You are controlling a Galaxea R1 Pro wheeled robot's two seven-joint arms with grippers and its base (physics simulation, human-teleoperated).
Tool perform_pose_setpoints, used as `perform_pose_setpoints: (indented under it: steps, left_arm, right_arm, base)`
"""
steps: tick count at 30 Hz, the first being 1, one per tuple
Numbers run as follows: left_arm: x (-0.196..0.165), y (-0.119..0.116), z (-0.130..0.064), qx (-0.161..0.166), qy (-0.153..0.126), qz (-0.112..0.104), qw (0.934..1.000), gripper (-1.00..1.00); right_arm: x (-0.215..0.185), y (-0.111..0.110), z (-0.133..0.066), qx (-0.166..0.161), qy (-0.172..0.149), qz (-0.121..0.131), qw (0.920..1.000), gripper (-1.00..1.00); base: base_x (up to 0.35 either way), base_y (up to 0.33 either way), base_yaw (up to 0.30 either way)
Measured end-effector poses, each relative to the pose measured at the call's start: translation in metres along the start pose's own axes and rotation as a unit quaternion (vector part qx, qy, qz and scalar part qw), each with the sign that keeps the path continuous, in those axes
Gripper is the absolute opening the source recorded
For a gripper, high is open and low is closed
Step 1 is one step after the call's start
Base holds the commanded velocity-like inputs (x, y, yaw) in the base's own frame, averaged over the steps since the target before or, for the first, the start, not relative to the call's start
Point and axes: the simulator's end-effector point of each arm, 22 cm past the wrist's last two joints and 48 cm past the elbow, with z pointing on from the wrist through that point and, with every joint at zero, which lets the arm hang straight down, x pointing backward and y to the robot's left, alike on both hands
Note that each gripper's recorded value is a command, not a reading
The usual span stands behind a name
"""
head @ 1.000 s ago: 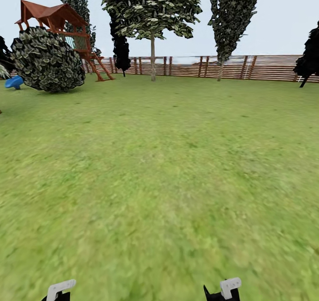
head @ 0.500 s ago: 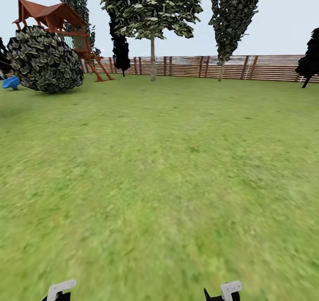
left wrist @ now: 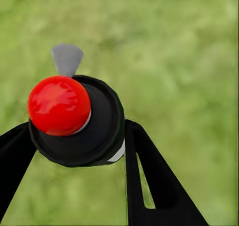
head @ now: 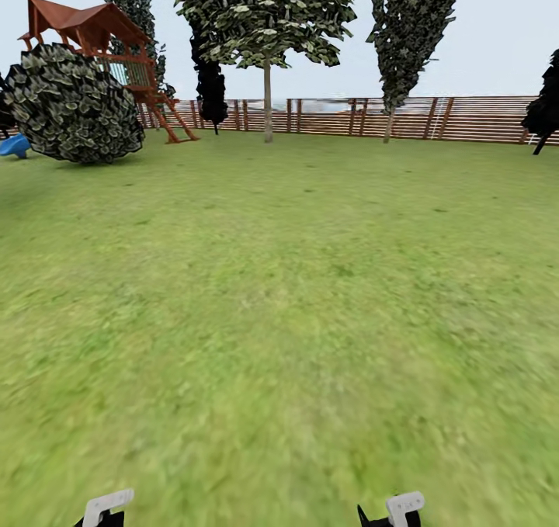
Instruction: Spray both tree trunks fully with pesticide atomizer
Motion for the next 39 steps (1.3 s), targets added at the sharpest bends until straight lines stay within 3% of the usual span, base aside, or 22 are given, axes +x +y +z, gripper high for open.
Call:
perform_pose_setpoints:
  steps: [39]
  left_arm:
    - [0.0000, 0.0000, 0.0000, 0.000, 0.000, 0.000, 1.0000, -1.00]
  right_arm:
    - [-0.0003, 0.0033, 0.0002, -0.003, 0.000, 0.001, 1.0000, 1.00]
  base:
    - [0.337, 0.000, 0.000]
